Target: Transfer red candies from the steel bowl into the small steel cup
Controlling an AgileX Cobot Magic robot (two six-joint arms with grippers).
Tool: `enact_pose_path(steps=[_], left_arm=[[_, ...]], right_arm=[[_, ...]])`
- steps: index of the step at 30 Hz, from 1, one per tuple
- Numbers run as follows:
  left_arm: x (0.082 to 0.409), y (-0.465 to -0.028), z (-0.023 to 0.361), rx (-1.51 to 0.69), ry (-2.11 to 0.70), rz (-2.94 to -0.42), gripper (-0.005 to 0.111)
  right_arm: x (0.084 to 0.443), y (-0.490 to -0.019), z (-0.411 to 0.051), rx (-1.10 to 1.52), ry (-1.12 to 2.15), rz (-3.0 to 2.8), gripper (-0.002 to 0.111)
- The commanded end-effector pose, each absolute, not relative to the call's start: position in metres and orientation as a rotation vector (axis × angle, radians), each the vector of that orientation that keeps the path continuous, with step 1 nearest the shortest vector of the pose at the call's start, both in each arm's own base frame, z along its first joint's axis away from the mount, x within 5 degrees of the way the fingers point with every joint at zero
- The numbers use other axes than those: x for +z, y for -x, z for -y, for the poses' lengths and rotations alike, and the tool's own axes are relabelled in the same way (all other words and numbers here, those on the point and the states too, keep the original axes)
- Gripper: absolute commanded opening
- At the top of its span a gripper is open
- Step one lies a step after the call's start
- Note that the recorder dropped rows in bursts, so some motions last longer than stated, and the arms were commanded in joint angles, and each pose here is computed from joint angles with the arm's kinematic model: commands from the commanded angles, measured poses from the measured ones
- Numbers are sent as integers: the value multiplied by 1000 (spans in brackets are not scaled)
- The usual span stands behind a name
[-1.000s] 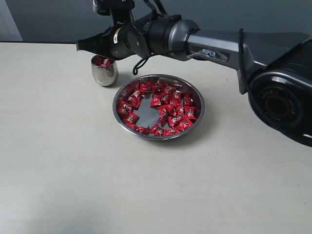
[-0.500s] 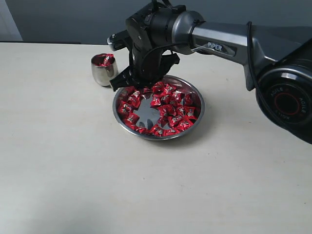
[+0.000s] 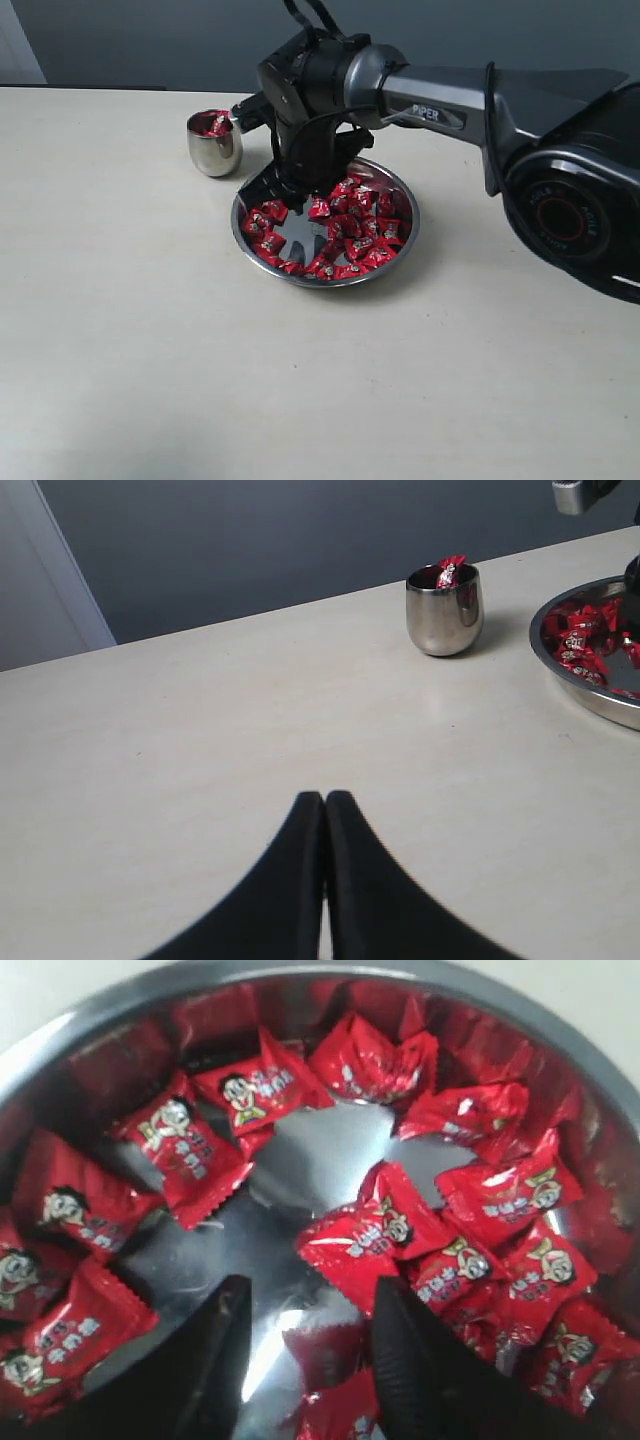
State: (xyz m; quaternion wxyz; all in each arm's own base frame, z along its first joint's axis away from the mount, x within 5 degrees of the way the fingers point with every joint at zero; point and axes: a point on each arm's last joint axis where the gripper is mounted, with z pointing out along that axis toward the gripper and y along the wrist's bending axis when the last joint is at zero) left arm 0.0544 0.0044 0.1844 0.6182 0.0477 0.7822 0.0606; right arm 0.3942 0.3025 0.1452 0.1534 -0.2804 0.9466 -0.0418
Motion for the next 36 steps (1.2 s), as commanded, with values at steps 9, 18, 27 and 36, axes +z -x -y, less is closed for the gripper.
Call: enact_pose_path(steps=[9,18,27,36], left_arm=[[186,-54,-4,137,-107,-1788,0],[186,-54,-4,137,-107,-1788,0],[186,-54,-4,137,-107,-1788,0],[186,-54,-4,137,-107,-1788,0]], right_arm=[[127,-397,-299,-210,828,-2727,40],[112,-400,-299,-214,833,-2731,33],[112,-401,-298,-263,849,-2707,-1],[120,-402,-296,-275,807,-2694,-1]])
